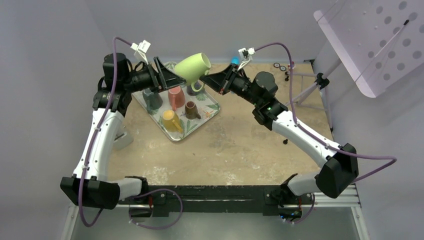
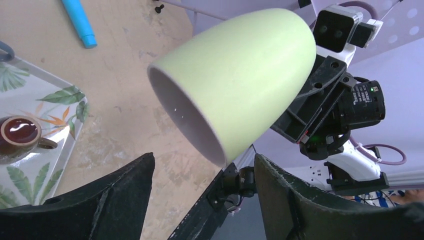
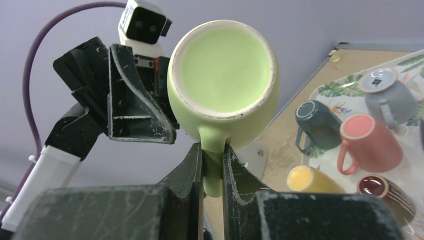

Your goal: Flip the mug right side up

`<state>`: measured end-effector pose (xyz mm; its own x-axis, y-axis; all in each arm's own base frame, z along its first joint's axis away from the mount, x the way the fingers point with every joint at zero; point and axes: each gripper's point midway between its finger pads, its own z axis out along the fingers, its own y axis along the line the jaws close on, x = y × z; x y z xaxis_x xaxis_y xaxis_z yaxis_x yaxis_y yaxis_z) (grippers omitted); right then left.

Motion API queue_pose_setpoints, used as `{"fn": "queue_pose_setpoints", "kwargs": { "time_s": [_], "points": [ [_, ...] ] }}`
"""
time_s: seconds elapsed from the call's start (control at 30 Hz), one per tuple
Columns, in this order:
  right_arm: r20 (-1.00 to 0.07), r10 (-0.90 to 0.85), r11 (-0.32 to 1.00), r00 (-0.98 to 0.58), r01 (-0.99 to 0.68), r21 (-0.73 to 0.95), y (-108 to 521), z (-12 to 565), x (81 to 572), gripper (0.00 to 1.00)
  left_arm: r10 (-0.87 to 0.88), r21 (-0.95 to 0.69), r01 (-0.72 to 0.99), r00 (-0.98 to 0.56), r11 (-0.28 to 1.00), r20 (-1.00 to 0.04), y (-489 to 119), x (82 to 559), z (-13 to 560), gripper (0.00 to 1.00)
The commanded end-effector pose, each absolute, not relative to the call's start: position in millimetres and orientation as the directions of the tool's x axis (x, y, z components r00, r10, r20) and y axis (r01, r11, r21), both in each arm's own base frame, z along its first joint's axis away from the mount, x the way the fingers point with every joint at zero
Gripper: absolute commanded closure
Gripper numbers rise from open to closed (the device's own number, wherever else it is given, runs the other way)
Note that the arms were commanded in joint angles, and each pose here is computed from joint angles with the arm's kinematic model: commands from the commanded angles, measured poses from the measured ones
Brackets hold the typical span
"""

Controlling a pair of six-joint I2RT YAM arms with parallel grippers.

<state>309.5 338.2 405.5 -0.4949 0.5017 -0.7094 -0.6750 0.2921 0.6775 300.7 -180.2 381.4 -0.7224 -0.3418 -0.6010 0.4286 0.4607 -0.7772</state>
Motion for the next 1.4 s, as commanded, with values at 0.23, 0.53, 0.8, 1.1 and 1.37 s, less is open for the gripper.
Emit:
{"fn": "queue_pose_setpoints", "kwargs": {
  "time_s": [0.23, 0.53, 0.8, 1.1, 1.37],
  "points": [
    [-0.674, 0.519, 0.073, -0.526, -0.758, 0.648, 362.5, 447.8, 281.7, 1.0, -0.371, -0.77, 0.503, -0.679, 0.393, -0.633, -186.9, 302.9, 424.5, 0.46],
    [-0.656, 0.45, 0.051, -0.606, -0.716, 0.696, 387.8, 415.0, 284.5, 1.0, -0.367, -0.779, 0.486, -0.694, 0.397, -0.62, -187.6, 303.0, 413.5, 1.0],
    [-0.702, 0.369, 0.269, -0.61, -0.653, 0.708, 384.2, 357.9, 302.0, 0.48, -0.193, -0.519, 0.43, -0.603, 0.739, -0.774, -144.4, 316.6, 351.5, 1.0],
    [-0.753, 0.297, 0.407, -0.588, -0.635, 0.657, 368.8, 334.1, 303.1, 0.36, 0.195, -0.205, 0.524, -0.609, 0.827, -0.769, -103.8, 266.9, 302.6, 1.0],
    [-0.81, 0.263, 0.567, -0.524, -0.595, 0.569, 344.8, 326.9, 315.5, 0.35, 0.557, -0.067, 0.635, -0.72, 0.77, -0.414, -48.6, 188.3, 232.1, 1.0]
  ]
}}
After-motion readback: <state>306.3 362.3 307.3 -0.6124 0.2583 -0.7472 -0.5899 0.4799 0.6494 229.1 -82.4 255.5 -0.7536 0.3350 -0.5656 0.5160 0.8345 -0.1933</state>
